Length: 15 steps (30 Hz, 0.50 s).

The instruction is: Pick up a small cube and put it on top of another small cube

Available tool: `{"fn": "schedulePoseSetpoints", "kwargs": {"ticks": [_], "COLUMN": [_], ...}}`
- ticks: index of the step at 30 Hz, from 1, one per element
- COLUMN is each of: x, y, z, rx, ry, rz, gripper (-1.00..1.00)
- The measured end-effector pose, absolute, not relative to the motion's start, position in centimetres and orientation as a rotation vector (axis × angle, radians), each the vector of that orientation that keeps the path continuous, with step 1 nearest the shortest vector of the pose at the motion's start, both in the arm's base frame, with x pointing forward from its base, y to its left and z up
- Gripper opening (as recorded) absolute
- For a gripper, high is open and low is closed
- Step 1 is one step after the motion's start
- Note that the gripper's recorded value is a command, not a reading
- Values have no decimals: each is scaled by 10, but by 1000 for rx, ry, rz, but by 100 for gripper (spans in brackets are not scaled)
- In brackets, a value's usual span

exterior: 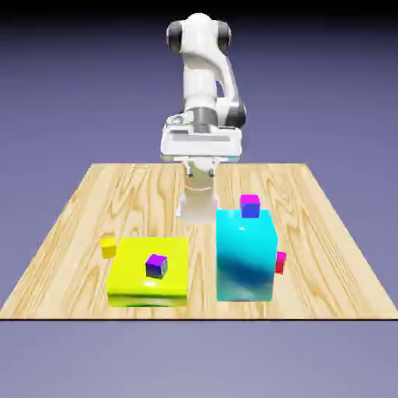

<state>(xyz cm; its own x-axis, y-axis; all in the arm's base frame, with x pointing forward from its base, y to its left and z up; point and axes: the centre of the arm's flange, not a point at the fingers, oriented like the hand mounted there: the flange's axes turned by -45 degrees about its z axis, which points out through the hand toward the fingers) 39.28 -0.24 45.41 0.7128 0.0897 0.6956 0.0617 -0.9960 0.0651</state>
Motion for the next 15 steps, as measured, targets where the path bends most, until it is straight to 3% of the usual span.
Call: {"fn": "schedulePoseSetpoints", "kwargs": {"ticks": [15], "x": [419], "y": [-97], "z": [397], "rx": [2783], "ry": [695], "rz": [638], "gripper": [0]}}
